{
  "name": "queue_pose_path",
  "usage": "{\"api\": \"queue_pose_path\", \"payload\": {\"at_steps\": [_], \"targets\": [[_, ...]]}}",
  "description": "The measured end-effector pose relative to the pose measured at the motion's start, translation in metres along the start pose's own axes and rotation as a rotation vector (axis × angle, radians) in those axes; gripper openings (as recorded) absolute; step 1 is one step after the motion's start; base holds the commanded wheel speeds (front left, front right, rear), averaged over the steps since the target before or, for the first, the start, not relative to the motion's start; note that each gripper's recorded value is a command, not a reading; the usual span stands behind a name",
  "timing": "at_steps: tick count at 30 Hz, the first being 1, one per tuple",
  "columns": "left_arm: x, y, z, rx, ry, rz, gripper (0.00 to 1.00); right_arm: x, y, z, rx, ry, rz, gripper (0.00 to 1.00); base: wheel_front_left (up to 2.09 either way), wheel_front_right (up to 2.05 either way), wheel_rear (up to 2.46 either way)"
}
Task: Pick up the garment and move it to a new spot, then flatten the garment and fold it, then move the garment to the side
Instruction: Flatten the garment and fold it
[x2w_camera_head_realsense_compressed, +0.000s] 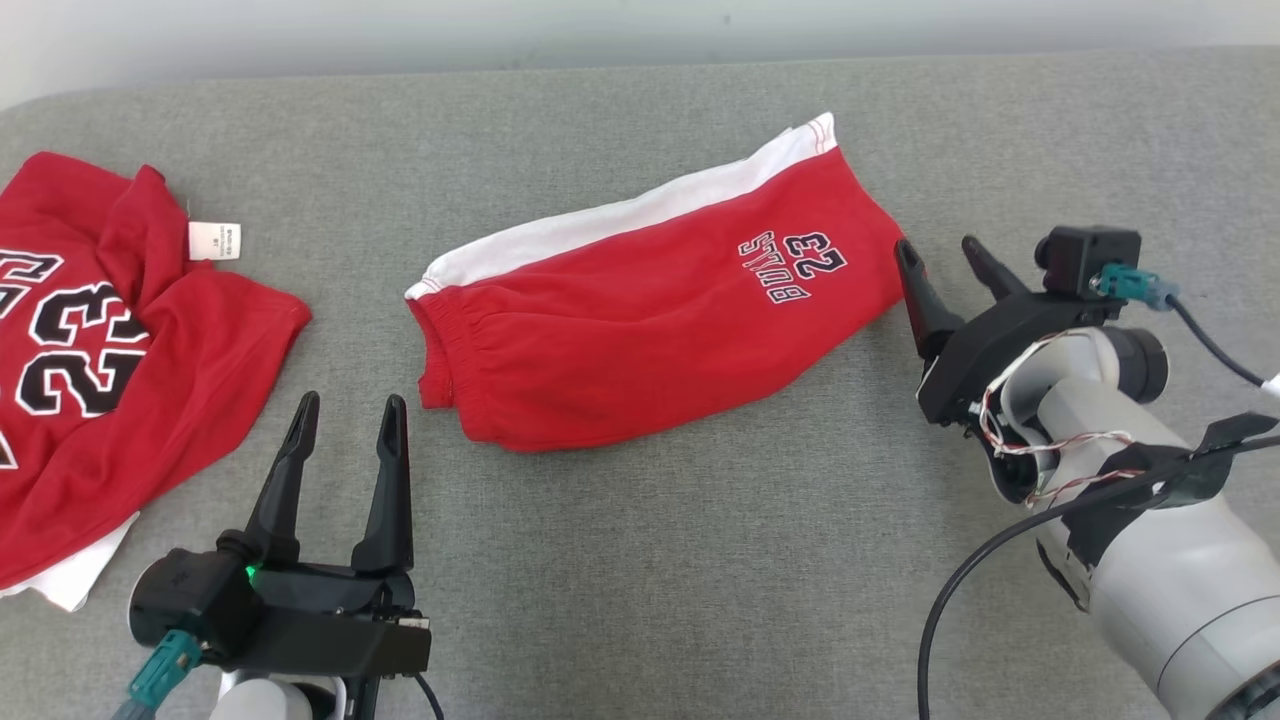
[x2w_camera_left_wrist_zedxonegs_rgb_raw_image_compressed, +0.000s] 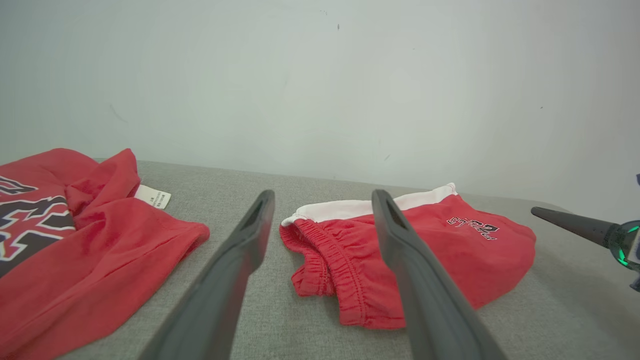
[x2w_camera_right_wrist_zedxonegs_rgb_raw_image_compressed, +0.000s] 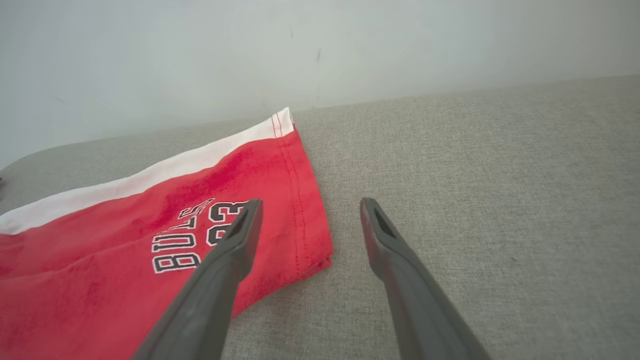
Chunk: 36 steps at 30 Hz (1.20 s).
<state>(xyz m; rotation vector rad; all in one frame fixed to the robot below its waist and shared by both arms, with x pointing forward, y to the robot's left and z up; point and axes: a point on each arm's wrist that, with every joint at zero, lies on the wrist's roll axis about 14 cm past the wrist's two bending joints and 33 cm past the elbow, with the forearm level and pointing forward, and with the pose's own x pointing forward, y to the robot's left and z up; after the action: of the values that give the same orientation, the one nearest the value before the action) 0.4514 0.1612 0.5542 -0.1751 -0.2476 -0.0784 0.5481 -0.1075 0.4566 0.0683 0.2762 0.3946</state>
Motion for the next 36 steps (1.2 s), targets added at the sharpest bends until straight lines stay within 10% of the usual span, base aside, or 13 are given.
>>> {"api": "queue_pose_path", "payload": {"at_steps": [17, 18, 20, 21, 36], "targets": [[-0.007, 0.016, -0.002, 0.033, 0.008, 0.038, 1.00, 0.018, 0.009, -0.043, 0.042, 0.134, -0.009, 1.00, 0.00, 0.00, 0.00], [-0.007, 0.017, -0.003, 0.034, 0.010, 0.042, 1.00, 0.019, 0.010, -0.044, 0.041, 0.141, -0.009, 0.89, 0.00, 0.00, 0.00], [-0.008, 0.019, -0.004, 0.037, 0.013, 0.045, 1.00, 0.021, 0.011, -0.044, 0.035, 0.146, -0.004, 0.17, 0.00, 0.00, 0.00], [-0.008, 0.020, -0.004, 0.038, 0.013, 0.048, 1.00, 0.023, 0.012, -0.044, 0.031, 0.145, 0.000, 0.00, 0.00, 0.00, 0.00], [-0.025, 0.020, 0.008, 0.032, 0.006, 0.061, 1.00, -0.008, 0.029, -0.026, 0.029, 0.068, 0.053, 0.00, 0.00, 0.00, 0.00]]}}
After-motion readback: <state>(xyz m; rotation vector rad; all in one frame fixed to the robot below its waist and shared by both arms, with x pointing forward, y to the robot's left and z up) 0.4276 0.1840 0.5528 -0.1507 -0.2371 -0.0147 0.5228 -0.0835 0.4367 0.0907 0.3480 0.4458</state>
